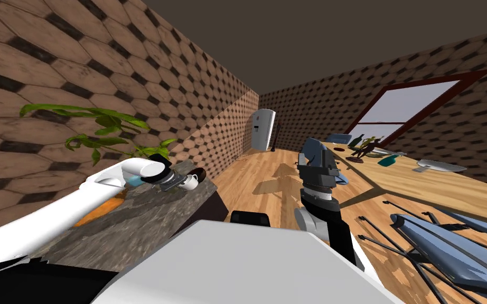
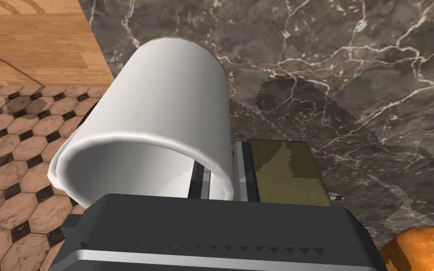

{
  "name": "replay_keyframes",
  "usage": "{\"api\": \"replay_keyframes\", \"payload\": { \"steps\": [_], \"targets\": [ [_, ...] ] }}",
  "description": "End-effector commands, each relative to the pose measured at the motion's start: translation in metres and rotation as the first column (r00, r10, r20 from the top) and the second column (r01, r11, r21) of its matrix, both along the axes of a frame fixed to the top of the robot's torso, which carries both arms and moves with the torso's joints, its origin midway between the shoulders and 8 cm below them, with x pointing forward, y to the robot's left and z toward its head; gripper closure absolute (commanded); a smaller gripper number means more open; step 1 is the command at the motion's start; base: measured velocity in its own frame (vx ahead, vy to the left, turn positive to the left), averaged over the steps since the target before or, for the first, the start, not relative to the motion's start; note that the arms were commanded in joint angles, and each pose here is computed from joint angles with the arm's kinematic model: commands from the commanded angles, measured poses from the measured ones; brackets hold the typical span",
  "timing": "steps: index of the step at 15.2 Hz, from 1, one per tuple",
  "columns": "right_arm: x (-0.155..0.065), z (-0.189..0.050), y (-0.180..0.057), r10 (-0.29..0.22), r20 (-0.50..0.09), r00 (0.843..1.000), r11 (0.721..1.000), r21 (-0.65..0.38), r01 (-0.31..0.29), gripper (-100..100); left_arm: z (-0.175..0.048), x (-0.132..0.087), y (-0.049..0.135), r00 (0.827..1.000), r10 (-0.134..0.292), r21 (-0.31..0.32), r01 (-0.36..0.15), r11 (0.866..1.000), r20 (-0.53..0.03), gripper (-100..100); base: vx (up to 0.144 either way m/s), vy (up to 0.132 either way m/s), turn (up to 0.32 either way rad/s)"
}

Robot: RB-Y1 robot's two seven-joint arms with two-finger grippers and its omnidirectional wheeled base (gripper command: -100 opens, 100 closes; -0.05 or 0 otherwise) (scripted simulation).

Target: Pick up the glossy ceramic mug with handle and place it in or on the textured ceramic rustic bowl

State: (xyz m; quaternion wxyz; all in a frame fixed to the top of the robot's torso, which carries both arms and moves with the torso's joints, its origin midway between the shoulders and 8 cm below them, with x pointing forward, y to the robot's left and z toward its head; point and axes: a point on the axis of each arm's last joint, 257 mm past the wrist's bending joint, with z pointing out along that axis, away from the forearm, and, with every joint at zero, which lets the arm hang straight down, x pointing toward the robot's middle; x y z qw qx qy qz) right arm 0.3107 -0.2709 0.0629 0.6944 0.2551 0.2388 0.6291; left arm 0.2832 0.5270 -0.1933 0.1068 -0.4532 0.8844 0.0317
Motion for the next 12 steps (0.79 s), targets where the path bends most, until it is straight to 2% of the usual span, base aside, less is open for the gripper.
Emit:
{"api": "replay_keyframes", "payload": {
  "steps": [1, 7, 12],
  "targets": [
    [0.000, 0.000, 0.000, 0.000, 0.000, 1.000, 1.000, 0.000, 0.000, 0, 0.015, -0.001, 0.007, 1.000, 0.000, -0.002, 0.000, 1.000, -0.004, 100, 0.233, -0.093, -0.016],
    [0.000, 0.000, 0.000, 0.000, 0.000, 1.000, 1.000, 0.000, 0.000, 0, 0.049, -0.003, 0.021, 1.000, -0.001, -0.010, 0.001, 1.000, 0.001, 100, 0.157, -0.065, 0.007],
    [0.000, 0.000, 0.000, 0.000, 0.000, 1.000, 1.000, 0.000, 0.000, 0, 0.079, -0.004, 0.030, 1.000, -0.007, -0.014, 0.007, 1.000, 0.013, 100, 0.131, 0.006, 0.063]
  ]
}}
